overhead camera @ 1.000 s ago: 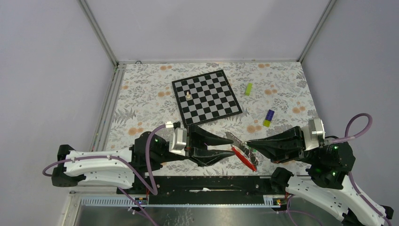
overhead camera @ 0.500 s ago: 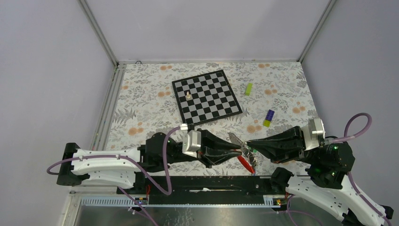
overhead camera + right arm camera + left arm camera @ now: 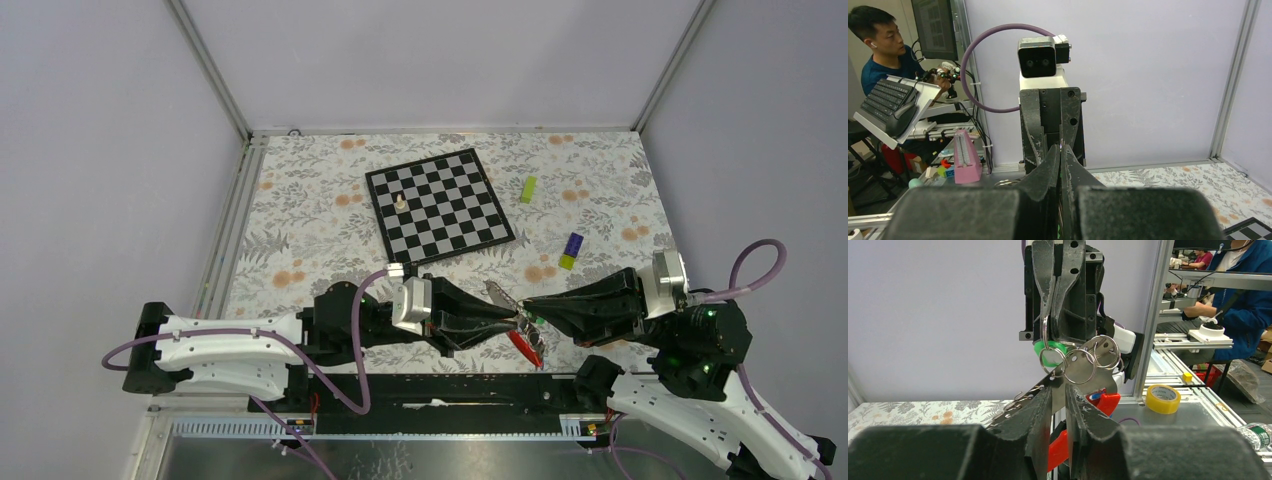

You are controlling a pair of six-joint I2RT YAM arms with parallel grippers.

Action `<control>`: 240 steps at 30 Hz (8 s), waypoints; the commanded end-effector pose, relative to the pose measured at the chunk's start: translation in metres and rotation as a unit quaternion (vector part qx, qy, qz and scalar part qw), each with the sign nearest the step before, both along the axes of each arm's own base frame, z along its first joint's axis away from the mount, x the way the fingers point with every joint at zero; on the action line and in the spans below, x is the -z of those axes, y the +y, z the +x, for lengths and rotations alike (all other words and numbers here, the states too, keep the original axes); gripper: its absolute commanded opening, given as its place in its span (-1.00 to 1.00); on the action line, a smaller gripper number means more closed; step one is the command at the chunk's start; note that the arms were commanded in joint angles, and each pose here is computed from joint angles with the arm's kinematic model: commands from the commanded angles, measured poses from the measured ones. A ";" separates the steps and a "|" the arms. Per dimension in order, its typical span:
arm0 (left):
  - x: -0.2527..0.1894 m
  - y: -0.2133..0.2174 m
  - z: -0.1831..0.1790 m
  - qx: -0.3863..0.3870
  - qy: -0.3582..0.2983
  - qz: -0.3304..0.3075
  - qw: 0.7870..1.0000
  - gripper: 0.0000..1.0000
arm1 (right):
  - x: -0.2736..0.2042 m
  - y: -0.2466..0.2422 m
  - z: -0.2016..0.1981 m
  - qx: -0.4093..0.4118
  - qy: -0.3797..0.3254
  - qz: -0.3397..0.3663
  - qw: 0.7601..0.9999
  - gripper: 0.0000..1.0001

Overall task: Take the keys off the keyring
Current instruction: Remove the key from the keyring.

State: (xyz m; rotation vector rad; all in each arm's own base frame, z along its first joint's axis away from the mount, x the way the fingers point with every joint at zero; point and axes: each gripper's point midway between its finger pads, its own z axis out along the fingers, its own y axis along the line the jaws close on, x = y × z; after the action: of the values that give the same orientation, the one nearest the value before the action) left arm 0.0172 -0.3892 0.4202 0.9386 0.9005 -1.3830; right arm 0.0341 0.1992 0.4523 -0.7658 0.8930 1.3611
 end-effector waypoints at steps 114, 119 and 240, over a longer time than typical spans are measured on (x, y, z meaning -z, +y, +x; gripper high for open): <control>-0.008 0.004 0.045 -0.132 0.040 0.065 0.988 -0.28 | 0.004 -0.008 0.033 0.097 0.049 -0.064 0.992 -1.00; -0.009 0.004 0.042 -0.124 0.034 0.061 0.990 -0.25 | 0.004 -0.008 0.033 0.095 0.054 -0.057 0.992 -1.00; 0.022 0.002 0.055 -0.192 0.007 0.112 0.975 -0.25 | 0.029 -0.011 0.047 0.131 0.101 -0.090 0.982 -1.00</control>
State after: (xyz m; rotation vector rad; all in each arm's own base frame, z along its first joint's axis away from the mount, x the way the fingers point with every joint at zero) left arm 0.0791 -0.3964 0.3719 0.9399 1.2778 -0.8776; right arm 0.0837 0.1956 0.3914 -0.6946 1.3658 1.1204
